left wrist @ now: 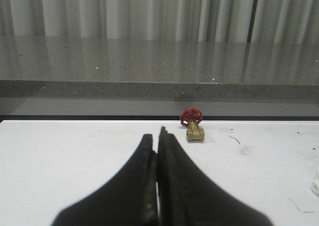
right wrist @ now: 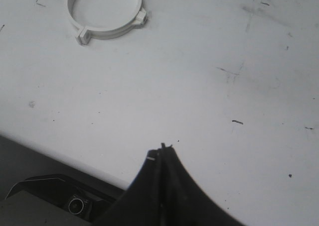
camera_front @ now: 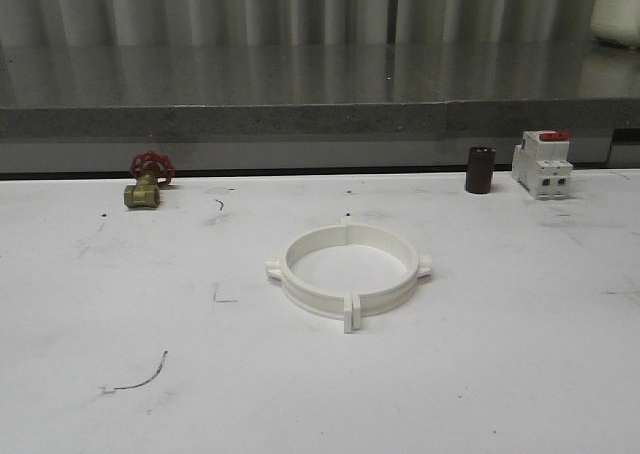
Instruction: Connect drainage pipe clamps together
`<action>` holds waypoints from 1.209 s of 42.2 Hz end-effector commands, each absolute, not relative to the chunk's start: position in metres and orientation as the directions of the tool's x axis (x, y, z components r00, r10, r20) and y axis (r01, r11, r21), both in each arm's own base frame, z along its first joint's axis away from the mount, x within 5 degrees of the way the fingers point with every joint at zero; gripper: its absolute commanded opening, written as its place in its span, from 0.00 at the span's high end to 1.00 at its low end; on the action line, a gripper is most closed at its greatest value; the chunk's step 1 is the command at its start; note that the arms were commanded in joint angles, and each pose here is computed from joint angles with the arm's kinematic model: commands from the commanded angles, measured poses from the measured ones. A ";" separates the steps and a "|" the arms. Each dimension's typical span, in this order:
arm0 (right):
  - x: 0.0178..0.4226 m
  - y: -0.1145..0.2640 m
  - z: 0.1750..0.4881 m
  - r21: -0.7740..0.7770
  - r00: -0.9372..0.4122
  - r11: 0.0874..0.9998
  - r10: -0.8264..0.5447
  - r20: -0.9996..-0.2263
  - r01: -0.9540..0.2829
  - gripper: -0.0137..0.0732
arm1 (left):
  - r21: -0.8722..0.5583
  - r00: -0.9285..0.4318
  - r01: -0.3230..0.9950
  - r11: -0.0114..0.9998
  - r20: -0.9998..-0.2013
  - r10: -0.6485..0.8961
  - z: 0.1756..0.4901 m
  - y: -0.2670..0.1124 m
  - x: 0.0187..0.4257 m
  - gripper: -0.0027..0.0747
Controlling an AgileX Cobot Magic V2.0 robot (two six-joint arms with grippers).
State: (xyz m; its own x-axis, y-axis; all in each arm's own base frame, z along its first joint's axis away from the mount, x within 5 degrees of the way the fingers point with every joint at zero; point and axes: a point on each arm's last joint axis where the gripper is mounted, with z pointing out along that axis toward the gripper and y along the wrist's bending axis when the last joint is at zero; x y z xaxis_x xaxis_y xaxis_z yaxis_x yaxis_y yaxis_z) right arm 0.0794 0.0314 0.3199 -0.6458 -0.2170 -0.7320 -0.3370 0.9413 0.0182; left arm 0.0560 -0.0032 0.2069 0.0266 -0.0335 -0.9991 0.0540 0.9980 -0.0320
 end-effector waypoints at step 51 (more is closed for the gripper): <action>0.055 0.001 0.210 0.074 0.121 0.997 0.077 -0.990 -0.031 0.92 | -0.039 0.096 0.048 0.998 -0.994 -0.044 0.207 -0.002 0.056 0.99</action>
